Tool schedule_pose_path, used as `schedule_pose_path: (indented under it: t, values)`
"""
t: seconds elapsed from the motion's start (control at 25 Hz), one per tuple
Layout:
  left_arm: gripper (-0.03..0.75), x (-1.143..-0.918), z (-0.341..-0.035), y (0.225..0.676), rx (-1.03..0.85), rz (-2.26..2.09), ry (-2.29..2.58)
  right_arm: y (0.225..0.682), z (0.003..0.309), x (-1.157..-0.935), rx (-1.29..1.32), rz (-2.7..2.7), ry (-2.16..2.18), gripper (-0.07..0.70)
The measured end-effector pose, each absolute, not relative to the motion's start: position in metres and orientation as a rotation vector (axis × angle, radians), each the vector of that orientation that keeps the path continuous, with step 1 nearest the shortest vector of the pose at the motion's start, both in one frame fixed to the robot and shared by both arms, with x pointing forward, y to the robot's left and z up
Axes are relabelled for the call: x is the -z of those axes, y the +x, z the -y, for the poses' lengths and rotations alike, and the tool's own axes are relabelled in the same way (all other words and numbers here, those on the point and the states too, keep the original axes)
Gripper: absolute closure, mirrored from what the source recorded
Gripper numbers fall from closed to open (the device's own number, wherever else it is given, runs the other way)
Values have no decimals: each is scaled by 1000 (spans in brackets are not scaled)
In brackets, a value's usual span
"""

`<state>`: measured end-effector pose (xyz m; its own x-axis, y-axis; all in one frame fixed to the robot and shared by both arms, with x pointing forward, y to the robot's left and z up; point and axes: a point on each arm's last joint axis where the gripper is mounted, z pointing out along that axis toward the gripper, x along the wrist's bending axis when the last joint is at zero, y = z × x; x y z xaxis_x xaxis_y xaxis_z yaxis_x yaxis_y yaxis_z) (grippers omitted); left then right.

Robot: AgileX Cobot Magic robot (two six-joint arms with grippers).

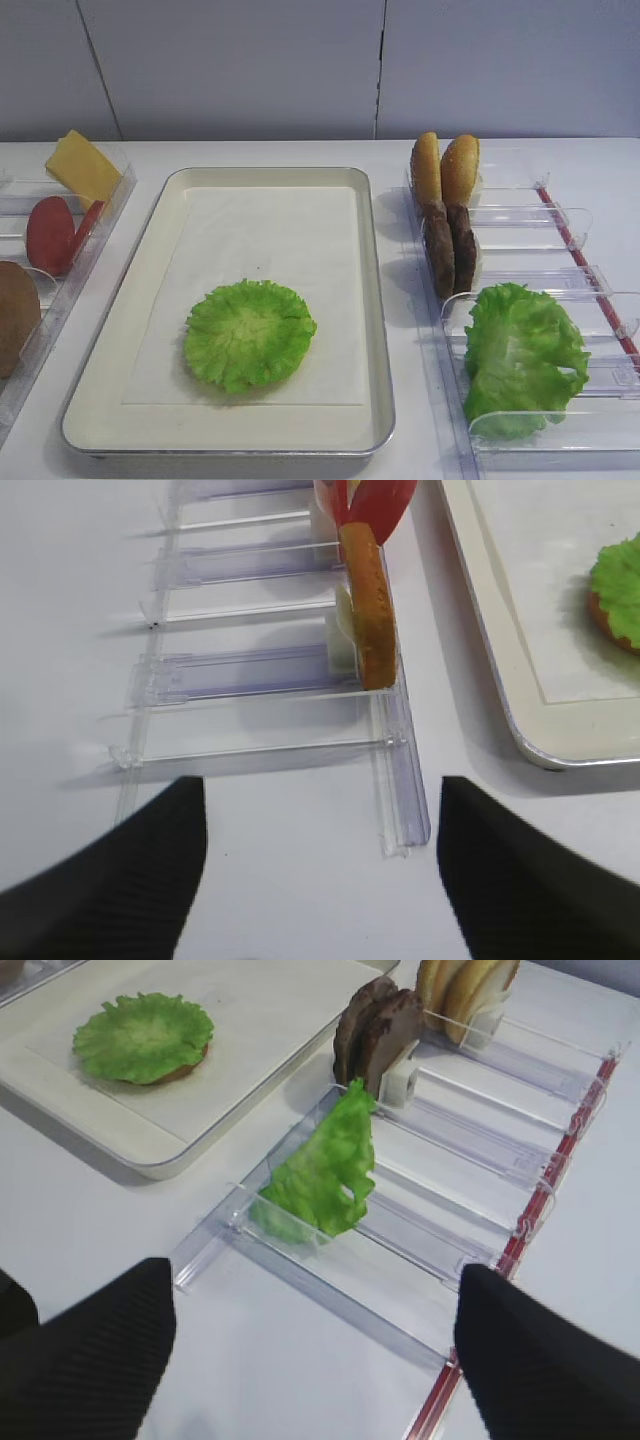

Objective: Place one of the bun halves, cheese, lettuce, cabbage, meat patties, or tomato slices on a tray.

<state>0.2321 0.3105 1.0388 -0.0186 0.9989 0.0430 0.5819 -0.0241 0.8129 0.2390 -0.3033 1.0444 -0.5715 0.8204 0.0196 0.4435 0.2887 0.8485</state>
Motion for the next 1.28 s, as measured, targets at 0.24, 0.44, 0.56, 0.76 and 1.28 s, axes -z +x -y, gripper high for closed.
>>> schedule_pose_path:
  t: [0.24,0.44,0.56,0.76,1.28]
  values:
    - [256,-1039,-311,232,-898,-1662,1667,235,306,-1041,-1222,-2131,1129,32]
    - [256,-1039,-311,232,-898,-1662,1667,235,306,-1041,-1223,-2133,1127,32]
    - [256,-1039,-311,232,-898,-1662,1667,235,306,-1041,-1224,-2132,1127,32]
    - [256,-1039,-311,232,-898,-1662,1667,234,306,-1041,-1225,-2133,1127,32]
    - [256,-1039,-311,232,-898,-1662,1667,234,306,-1041,-1204,-2088,1183,32]
